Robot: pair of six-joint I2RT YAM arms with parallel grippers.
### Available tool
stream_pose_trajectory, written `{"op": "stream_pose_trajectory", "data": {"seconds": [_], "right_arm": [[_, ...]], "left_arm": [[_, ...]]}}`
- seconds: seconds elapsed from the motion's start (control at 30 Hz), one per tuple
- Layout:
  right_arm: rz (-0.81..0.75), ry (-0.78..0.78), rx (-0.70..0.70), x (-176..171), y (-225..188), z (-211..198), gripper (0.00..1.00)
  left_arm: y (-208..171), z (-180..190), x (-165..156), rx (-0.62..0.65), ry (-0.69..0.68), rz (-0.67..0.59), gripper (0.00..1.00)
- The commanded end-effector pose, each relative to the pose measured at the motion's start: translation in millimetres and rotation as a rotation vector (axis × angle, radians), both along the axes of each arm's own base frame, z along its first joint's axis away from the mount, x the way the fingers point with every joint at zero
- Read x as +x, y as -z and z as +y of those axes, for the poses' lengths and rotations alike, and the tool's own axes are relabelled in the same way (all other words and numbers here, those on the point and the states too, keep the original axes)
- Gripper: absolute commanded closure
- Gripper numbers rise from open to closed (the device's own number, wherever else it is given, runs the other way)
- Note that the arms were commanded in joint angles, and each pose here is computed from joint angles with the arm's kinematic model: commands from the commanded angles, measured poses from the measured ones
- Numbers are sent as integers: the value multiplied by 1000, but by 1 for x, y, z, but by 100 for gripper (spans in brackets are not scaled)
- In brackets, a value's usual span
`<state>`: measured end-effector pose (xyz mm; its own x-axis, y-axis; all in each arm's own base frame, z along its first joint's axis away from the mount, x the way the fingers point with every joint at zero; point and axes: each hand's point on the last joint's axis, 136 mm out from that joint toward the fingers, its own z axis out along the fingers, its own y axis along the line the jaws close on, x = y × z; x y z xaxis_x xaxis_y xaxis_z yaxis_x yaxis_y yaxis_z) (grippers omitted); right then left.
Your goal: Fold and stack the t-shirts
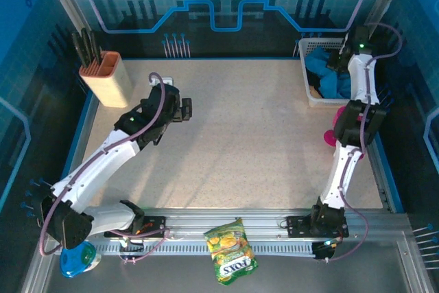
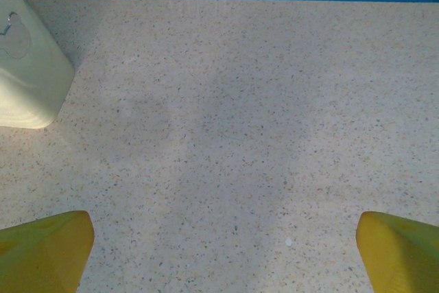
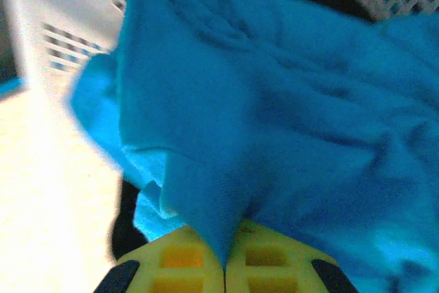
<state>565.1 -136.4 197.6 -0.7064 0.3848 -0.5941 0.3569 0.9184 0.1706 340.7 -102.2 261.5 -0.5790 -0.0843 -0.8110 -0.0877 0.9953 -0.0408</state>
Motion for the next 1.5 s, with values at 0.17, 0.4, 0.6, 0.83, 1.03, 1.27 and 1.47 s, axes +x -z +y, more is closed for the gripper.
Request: {"op": "stream_pose_trajectory", "data": {"seconds": [0.17, 0.4, 0.6, 0.83, 1.03, 1.27, 1.47], "right_arm": [[-470, -254, 37, -46, -206, 88, 100], [-669, -601, 29, -103, -298, 211, 100], [-667, -817, 59, -138, -303, 300, 100], [-514, -889, 220, -156, -238, 368, 100], [-351, -925, 451, -184, -168, 425, 100], [-139, -1005, 661, -244, -102, 493, 100], [-118, -1062, 714, -284, -121, 507, 100]], "left_arm": [[-43, -1, -16, -23, 33, -72, 1], [-50, -4, -23, -44, 45, -66, 1], [-58, 4, -33, -42, 32, -74, 1], [-70, 24, -50, -15, -6, -98, 1], [-81, 38, -64, 2, -33, -120, 1], [-78, 46, -73, 26, -45, -90, 1], [-79, 51, -80, 30, -58, -72, 1]]}}
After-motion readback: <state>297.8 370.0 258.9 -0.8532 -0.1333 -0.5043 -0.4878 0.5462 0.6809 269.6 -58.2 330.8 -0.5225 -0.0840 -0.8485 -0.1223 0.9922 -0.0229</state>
